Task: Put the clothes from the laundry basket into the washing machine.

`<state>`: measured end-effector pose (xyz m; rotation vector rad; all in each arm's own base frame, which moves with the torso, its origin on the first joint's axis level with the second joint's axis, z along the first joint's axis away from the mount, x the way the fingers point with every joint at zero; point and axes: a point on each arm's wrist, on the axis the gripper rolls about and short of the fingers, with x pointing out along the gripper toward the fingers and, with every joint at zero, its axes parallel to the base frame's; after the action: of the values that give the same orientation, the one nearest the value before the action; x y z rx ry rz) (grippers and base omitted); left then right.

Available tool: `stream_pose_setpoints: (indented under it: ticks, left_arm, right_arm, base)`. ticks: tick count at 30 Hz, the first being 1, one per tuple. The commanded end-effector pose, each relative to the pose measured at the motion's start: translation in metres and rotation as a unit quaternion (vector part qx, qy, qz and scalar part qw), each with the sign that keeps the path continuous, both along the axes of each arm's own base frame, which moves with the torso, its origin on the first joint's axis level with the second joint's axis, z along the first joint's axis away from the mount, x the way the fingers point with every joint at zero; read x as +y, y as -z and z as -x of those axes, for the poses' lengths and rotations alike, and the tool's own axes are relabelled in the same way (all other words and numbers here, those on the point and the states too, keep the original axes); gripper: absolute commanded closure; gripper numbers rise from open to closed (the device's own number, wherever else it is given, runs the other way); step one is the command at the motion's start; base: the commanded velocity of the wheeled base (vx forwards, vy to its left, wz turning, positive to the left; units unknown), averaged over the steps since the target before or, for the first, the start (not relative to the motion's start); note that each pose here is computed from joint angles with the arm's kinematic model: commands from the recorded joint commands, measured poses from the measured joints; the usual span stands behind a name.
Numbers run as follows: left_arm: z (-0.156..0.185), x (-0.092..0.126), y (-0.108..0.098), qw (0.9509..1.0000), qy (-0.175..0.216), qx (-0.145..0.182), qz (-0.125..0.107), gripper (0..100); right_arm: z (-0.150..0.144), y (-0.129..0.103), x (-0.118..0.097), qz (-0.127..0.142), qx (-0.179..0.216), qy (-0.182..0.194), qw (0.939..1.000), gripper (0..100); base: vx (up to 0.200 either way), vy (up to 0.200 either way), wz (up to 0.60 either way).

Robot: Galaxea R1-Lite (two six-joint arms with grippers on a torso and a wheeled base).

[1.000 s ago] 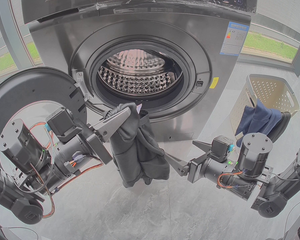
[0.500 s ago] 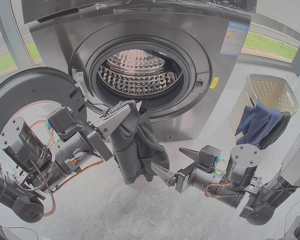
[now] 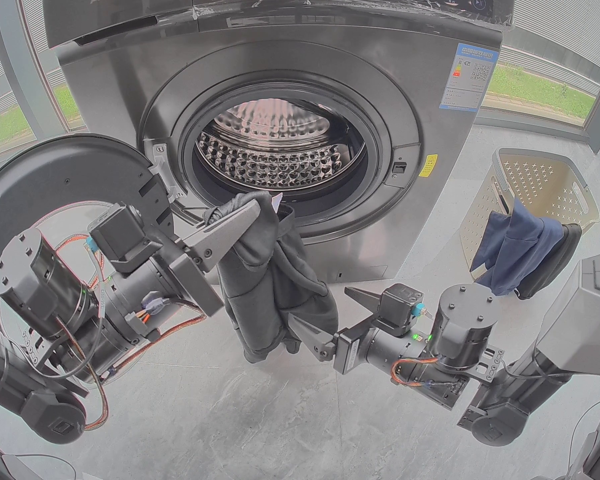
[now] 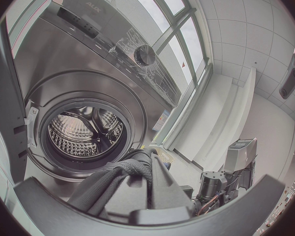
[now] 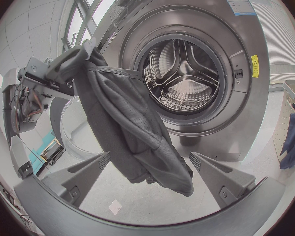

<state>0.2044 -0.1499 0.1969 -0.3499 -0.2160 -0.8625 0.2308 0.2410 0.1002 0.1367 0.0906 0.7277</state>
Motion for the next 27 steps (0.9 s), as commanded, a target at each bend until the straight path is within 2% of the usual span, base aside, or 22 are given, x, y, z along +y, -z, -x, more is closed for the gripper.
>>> stream_pose_setpoints:
  ticks: [1,5,14,15,23,27]
  left_arm:
    - [0.005,0.002,-0.007,0.9999,0.003,-0.011,0.008,100]
    - [0.008,0.003,-0.011,0.9998,0.004,-0.018,0.013,100]
    - [0.007,0.003,-0.010,0.9998,0.004,-0.016,0.012,100]
    - [0.008,0.003,-0.010,0.9998,0.004,-0.016,0.012,100]
    - [0.007,0.003,-0.007,0.9999,0.004,-0.011,0.008,100]
    - [0.000,0.003,0.000,1.0000,-0.006,0.000,0.001,100]
  right_arm:
    - [-0.019,0.008,0.005,-0.002,-0.003,0.009,1.0000,0]
    - [-0.030,0.010,0.011,-0.005,-0.011,0.011,0.9999,0]
    - [-0.030,0.005,0.018,-0.019,-0.024,0.005,0.9995,0]
    - [-0.031,0.004,0.017,-0.023,-0.029,0.006,0.9993,100]
    - [-0.028,-0.004,0.011,-0.031,-0.038,0.009,0.9987,100]
    - [-0.019,-0.025,-0.012,-0.036,-0.049,0.025,0.9979,100]
  base:
    - [0.000,0.000,0.00]
    - [0.000,0.000,0.00]
    - [0.000,0.000,0.00]
    - [0.000,0.000,0.00]
    - [0.000,0.000,0.00]
    - [0.000,0.000,0.00]
